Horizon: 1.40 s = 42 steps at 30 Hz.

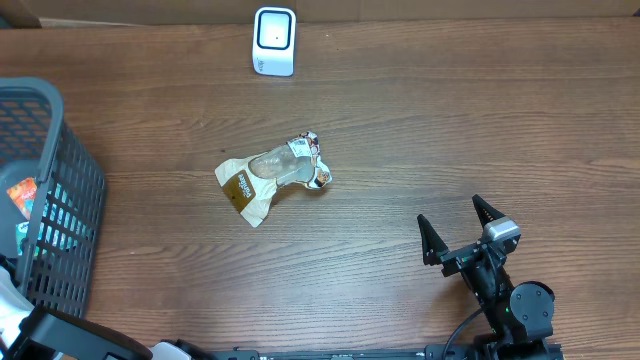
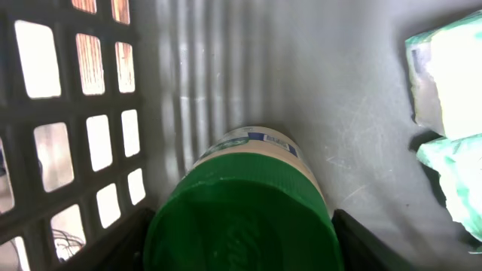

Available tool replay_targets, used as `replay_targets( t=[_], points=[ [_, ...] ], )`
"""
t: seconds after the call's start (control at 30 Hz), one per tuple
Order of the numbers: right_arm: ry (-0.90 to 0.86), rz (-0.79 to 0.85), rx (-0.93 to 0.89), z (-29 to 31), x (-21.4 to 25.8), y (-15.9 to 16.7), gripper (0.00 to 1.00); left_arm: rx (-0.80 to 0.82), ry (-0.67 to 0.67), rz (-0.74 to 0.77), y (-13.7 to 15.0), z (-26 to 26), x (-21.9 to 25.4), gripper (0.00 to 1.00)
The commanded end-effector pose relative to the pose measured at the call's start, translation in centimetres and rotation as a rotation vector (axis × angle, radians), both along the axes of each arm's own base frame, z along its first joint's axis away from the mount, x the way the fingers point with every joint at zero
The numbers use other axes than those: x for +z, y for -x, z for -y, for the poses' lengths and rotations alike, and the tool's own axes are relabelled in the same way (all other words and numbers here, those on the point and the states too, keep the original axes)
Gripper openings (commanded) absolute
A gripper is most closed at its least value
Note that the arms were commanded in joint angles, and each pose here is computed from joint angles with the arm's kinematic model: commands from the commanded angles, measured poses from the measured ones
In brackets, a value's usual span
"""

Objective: Scan the item barcode
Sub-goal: 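Reach into the basket and grasp the green-capped jar with the left gripper, then carry the jar toward the scanner and set it on the table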

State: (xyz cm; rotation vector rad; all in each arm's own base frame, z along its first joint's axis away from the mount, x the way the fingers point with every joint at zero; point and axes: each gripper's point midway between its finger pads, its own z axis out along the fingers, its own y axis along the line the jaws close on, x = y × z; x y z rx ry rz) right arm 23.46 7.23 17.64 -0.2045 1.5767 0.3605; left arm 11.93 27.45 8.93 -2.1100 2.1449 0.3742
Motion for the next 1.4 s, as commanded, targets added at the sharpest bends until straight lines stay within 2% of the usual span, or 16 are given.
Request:
replay_targets(
  t=[0.0, 0.33, 0.47, 0.57, 0.8, 0.9, 0.97, 1.03, 1.23, 1.37],
  points=[
    [-0.001, 0.006, 0.010, -0.2, -0.1, 0.1, 1.00, 0.005, 0.047, -0.030, 0.7, 0.9, -1.9, 0.48],
    [-0.001, 0.006, 0.010, -0.2, -0.1, 0.1, 1.00, 0.000, 0.007, 0.019, -0.5, -0.5, 0.2, 0.45],
    [-0.001, 0.006, 0.010, -0.2, -0.1, 0.1, 1.00, -0.028, -0.025, 0.173, -3.8, -2.1, 5.0, 0.38],
    [-0.001, 0.006, 0.010, -0.2, -0.1, 0.1, 1.00, -0.065, -0.062, 0.315, -6.5, -3.1, 9.3, 0.37],
    [-0.001, 0.006, 0.010, -0.2, -0.1, 0.1, 1.00, -0.308, -0.190, 0.844, -14.8, -2.6, 25.4, 0.33],
    [-0.001, 0.006, 0.010, -0.2, -0.1, 0.1, 1.00, -0.477, -0.227, 1.072, -17.3, 0.0, 32.8, 0.31],
    [-0.001, 0.006, 0.010, -0.2, -0.1, 0.1, 1.00, -0.645, -0.230, 1.203, -18.7, 3.4, 37.2, 0.25],
    [-0.001, 0.006, 0.010, -0.2, -0.1, 0.1, 1.00, -0.801, -0.215, 1.277, -20.0, 8.1, 40.4, 0.25],
    [-0.001, 0.006, 0.010, -0.2, -0.1, 0.1, 1.00, -1.176, -0.095, 1.311, -23.1, 20.5, 41.3, 0.26],
    [-0.001, 0.006, 0.010, -0.2, -0.1, 0.1, 1.00, -1.328, -0.034, 1.176, -24.7, 26.9, 38.0, 0.27]
  ],
)
